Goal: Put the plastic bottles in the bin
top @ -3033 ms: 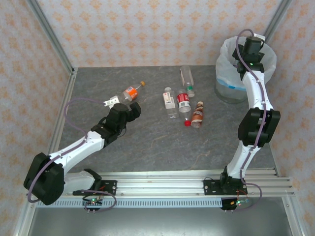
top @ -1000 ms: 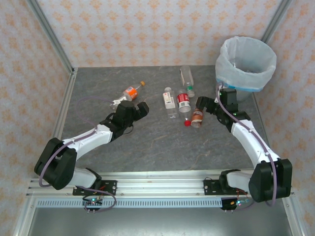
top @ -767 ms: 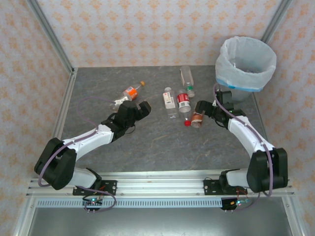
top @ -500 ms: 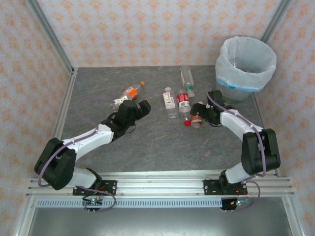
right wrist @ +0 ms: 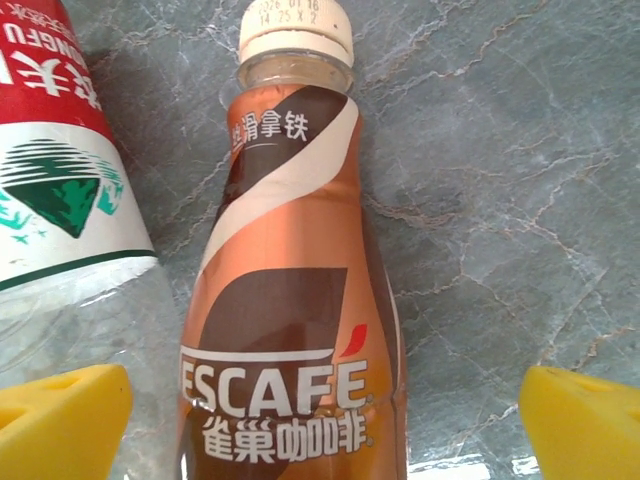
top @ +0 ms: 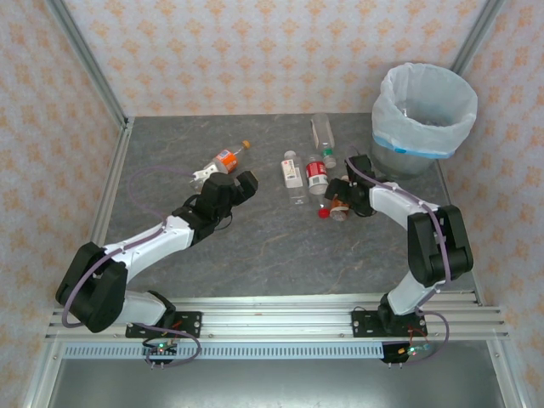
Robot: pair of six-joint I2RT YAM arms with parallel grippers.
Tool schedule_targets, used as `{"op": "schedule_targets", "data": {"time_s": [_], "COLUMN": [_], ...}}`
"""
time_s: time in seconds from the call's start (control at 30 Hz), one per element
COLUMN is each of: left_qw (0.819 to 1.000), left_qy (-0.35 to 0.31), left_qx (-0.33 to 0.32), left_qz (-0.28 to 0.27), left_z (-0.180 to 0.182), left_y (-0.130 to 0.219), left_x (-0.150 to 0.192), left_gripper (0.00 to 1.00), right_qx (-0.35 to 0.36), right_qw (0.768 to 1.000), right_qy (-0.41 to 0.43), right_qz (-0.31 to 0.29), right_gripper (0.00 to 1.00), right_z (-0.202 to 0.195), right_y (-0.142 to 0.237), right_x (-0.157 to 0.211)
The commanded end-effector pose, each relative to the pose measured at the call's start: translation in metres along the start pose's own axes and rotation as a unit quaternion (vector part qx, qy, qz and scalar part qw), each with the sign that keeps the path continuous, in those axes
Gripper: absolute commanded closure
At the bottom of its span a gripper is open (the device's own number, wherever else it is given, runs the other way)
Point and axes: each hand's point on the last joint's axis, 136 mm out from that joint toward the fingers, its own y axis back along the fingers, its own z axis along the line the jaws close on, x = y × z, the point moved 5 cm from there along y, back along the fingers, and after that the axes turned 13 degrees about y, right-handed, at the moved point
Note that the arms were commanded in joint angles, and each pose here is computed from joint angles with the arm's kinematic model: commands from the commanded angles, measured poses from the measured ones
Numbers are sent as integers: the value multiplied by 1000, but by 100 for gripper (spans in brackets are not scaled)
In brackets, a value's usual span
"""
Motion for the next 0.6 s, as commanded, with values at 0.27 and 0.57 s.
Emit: {"op": "schedule_targets", "data": {"time_s": [0.27, 0.57], "left_qw": [1000, 1000], "left_qy": [-5, -13], "left_qx": [-13, 6], "left_qz": [8, 25], "left_z": [3, 0], "left_y": [-5, -5], "left_x": [4, 9], "left_gripper": [0, 0], "right_qx": [72, 24], "right_qw": [997, 992], "right_qy": [12, 100], "right_qz": [8, 77], "right_gripper": [4, 14], "right_z": [-15, 0], "right_y": [-2, -19], "right_x": [1, -6]}}
